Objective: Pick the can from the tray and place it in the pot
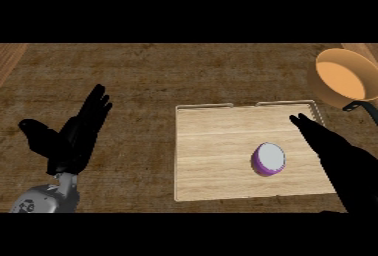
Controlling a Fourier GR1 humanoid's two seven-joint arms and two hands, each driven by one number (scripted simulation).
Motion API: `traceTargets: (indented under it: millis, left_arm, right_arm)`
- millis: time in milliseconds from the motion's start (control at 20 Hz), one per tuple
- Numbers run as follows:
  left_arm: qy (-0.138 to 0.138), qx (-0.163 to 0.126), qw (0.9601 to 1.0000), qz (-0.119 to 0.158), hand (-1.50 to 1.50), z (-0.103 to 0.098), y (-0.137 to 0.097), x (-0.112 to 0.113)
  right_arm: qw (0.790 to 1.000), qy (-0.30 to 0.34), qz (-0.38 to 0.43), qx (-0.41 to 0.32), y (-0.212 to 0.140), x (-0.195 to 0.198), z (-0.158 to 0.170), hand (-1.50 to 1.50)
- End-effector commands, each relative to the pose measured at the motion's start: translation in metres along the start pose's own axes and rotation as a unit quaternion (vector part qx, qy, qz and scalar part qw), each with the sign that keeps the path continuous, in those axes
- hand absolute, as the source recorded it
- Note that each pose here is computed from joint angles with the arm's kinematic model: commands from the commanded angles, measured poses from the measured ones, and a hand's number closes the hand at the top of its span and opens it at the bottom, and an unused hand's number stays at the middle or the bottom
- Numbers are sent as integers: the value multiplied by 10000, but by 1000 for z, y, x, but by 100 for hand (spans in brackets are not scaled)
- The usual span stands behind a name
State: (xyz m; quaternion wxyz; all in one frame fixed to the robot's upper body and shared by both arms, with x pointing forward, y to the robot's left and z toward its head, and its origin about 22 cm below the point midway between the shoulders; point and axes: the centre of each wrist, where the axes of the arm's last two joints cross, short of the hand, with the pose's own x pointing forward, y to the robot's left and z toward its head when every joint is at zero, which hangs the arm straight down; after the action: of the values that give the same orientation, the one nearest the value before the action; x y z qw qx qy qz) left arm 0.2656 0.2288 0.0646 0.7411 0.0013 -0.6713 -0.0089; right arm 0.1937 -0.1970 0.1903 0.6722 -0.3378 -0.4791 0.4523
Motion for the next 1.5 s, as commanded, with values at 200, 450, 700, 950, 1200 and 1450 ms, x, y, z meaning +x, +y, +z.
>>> traceTargets:
  millis: [200,450,700,950,1200,1450]
  left_arm:
    - [62,15,10000,66,0,4,-7,-8]
    - [-22,24,10000,-60,0,5,15,-11]
    - [11,-10,10000,-2,0,7,-5,6]
    - [-35,93,9999,-38,0,-3,-13,-15]
    - [32,71,10000,-25,0,5,8,-1]
    - [4,41,10000,7,0,17,-13,9]
  right_arm:
    - [9962,857,112,-124,10,20,-6,-150]
    - [9971,715,-43,-248,16,32,-13,-150]
    - [9949,990,-145,-147,24,27,-19,-150]
    - [9909,1343,93,-97,36,23,-48,-150]
    - [9874,1555,284,-30,54,21,-56,-150]
    - [9880,1492,395,118,67,29,-67,-150]
